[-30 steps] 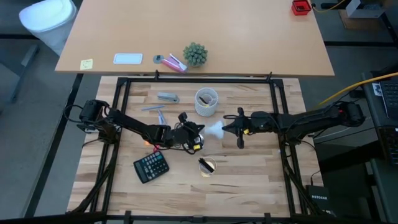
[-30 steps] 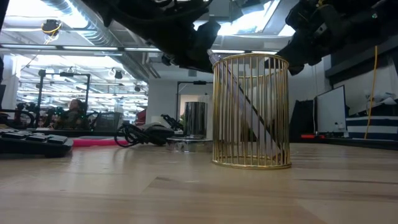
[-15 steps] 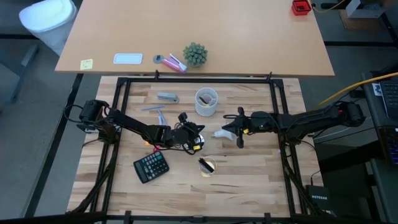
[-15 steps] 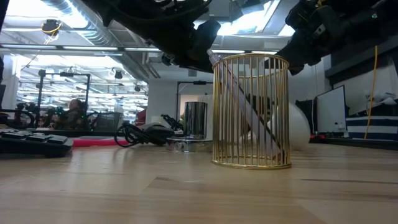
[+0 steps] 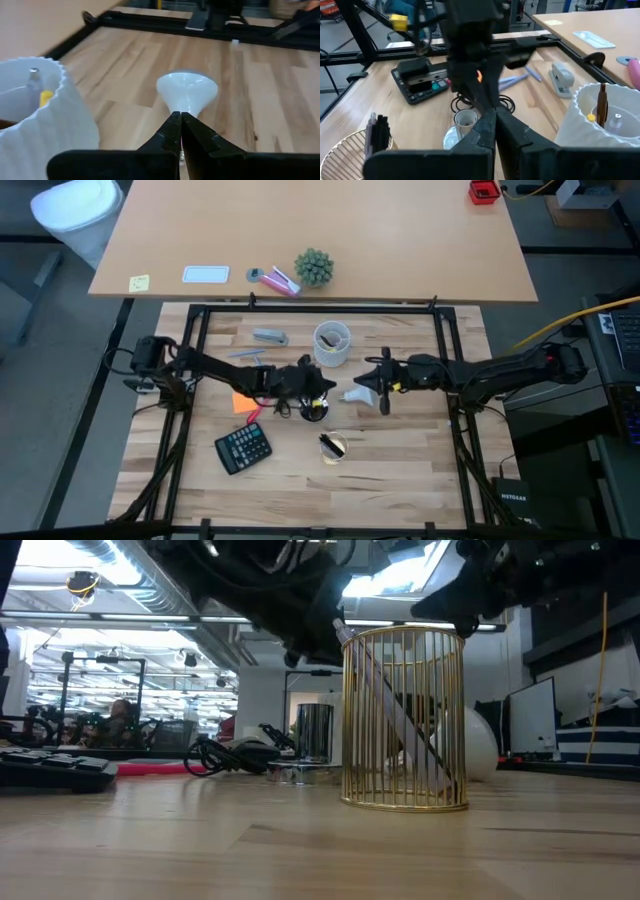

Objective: Screw lightbulb
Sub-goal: Insert the lightbulb into the lamp

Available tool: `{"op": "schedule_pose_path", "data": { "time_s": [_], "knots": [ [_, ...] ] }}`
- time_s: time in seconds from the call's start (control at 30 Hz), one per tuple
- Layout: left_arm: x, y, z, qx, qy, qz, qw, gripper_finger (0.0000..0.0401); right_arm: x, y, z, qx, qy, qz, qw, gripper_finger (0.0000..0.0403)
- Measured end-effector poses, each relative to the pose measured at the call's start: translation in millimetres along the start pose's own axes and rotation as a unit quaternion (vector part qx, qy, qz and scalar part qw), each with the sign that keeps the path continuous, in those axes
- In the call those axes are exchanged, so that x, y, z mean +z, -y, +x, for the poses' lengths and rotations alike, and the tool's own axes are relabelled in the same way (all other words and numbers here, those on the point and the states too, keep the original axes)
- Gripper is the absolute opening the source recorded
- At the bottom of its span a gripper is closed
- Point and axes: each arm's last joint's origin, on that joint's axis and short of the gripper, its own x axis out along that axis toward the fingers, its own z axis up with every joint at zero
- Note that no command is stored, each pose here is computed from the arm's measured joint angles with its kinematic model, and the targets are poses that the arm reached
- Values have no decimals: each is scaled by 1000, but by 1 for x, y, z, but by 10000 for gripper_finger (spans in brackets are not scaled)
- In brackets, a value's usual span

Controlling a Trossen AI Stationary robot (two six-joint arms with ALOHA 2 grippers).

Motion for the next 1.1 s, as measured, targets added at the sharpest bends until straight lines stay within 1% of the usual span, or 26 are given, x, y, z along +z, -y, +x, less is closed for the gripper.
{"op": "schedule_pose_path", "data": {
  "time_s": [0.1,0.2,0.33,0.37,0.43,0.5,0.6,0.73,0.87,0.97,1.1],
  "knots": [
    [3,-12,4,-41,0,-10,999,4,6,0,0,0,1,0,1000,12],
    [8,-21,6,-82,18,-20,996,4,17,-1,0,0,-2,0,1000,12],
    [22,-29,6,-82,84,-32,993,4,35,-2,-3,-2,-24,12,1000,12],
    [25,-30,6,-81,100,-28,991,4,39,-2,-5,-3,-35,14,999,12],
    [28,-33,6,-77,118,-2,990,4,49,-3,-11,-5,-54,14,998,12],
    [28,-35,7,-78,111,19,991,4,60,-3,-19,-6,-68,14,998,12],
    [28,-37,9,-76,70,29,994,14,80,-3,-33,-9,-72,13,997,12],
    [30,-37,16,-72,29,40,996,62,110,-2,-57,-32,-64,6,997,12],
    [37,-35,26,-72,30,42,996,128,133,1,-86,-73,-79,2,994,12],
    [40,-33,36,-73,25,23,997,171,143,3,-109,-103,-101,15,989,12],
    [40,-30,51,-78,-33,-16,996,204,150,6,-135,-131,-112,44,984,12]
  ]
}}
